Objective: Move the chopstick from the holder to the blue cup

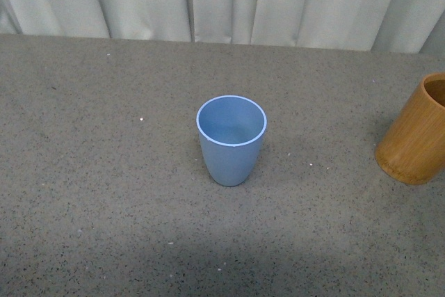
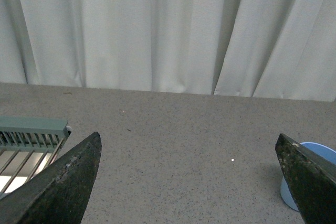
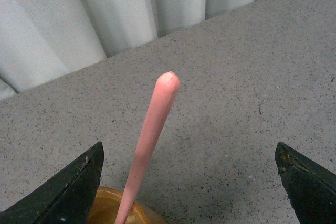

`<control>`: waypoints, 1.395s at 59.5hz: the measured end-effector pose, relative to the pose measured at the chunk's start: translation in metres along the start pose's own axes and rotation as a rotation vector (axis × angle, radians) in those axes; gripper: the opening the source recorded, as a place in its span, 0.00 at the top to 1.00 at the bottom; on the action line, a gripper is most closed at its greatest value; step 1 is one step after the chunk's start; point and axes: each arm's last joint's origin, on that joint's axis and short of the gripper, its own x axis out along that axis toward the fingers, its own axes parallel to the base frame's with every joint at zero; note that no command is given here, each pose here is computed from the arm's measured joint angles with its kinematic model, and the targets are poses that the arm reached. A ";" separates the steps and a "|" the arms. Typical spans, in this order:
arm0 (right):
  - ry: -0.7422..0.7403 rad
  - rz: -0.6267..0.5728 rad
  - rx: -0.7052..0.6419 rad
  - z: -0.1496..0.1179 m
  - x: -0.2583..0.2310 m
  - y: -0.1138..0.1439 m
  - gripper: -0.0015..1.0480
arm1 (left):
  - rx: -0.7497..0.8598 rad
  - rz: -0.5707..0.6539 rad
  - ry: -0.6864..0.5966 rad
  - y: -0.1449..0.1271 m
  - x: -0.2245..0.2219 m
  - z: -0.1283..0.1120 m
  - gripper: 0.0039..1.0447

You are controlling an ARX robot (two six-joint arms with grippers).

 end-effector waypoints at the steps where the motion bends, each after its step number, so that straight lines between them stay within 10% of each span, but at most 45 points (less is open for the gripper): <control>1: 0.001 -0.002 0.001 0.000 0.001 0.000 0.09 | 0.000 0.000 0.000 0.000 0.000 0.000 0.06; 10: 0.001 -0.015 0.001 -0.002 0.005 -0.001 0.12 | 0.000 0.000 0.000 0.000 0.000 0.000 0.06; 44: -0.016 0.039 0.038 0.000 0.007 0.007 0.98 | 0.000 0.000 0.000 0.000 0.000 0.000 0.06; 83: -0.132 0.111 0.060 0.038 -0.025 0.012 0.99 | 0.000 0.000 0.000 0.000 0.000 0.000 0.06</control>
